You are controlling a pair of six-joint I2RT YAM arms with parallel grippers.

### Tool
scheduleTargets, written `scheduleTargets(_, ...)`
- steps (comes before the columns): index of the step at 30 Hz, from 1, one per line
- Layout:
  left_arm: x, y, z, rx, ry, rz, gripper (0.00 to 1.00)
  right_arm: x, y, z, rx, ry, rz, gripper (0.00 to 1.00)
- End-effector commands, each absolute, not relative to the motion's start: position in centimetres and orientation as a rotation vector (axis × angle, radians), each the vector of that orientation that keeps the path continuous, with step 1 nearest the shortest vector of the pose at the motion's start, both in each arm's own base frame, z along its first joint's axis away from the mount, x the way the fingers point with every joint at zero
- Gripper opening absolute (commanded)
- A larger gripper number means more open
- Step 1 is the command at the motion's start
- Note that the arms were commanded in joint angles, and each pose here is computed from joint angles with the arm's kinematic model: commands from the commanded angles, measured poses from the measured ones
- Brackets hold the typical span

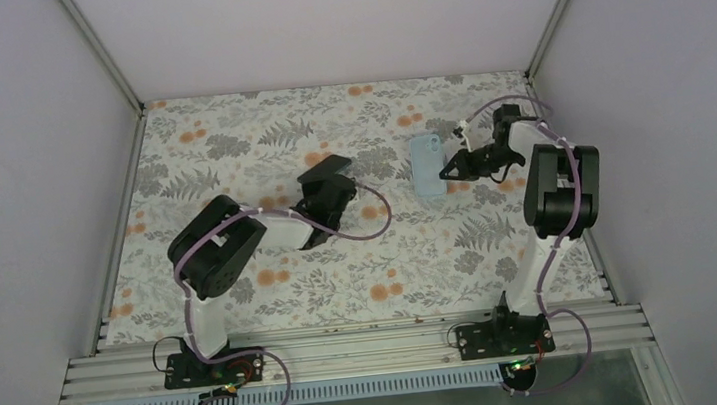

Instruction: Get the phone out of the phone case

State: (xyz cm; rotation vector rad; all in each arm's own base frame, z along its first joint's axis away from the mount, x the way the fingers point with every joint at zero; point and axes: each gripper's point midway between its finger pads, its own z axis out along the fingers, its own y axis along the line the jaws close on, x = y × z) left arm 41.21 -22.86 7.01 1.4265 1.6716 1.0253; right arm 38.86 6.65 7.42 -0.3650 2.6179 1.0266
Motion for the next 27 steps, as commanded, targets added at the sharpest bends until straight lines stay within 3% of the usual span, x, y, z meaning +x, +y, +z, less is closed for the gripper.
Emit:
scheduleTargets(1,40.7,-23.9,7.4,1.403,1.643,1.102,0.03,38.3,6.3,5.8,-0.343,2.656,1.055,0.04)
scheduleTargets(2,40.0,-24.4,6.8,1.434,1.643,1.083,0.2,38.2,6.3,5.4,-0.332,2.667,1.05,0.08)
scheduleTargets(3,39.3,-25.1,6.2,1.474,1.643,1.053,0.45,38.1,6.2,5.1,-0.325,2.677,1.042,0.17)
scheduleTargets(4,38.4,-25.5,5.6,1.517,1.651,1.016,0.63,38.1,6.0,4.9,-0.314,2.685,1.035,0.25)
scheduleTargets(5,37.9,-25.9,5.3,1.535,1.664,0.995,0.69,38.1,5.9,4.8,-0.308,2.686,1.034,0.29)
scheduleTargets(11,33.0,-27.2,2.0,1.782,1.814,0.8,0.83,38.2,5.3,5.9,-0.322,2.677,0.956,0.7)
scheduleTargets(12,31.8,-27.8,1.6,1.833,1.832,0.724,0.83,38.4,5.2,6.9,-0.343,2.647,0.927,0.86)
scheduleTargets(14,29.4,-28.8,1.9,1.905,1.897,0.556,0.99,38.9,4.9,9.2,-0.392,2.589,0.83,0.99)
scheduleTargets(19,23.5,-33.9,6.7,1.975,1.985,-0.085,1.0,40.1,5.9,13.6,-0.57,2.506,0.563,1.0)
scheduleTargets(21,22.6,-34.6,8.7,1.978,1.958,-0.186,1.0,40.6,6.6,14.6,-0.599,2.488,0.559,1.0)
scheduleTargets(24,25.0,-33.1,11.9,1.861,1.928,-0.134,1.0,40.4,9.6,15.7,-0.751,2.427,0.575,1.0)
scheduleTargets(27,31.3,-28.0,17.2,1.58,1.972,-0.073,1.0,39.5,14.2,14.4,-0.952,2.426,0.466,1.0)
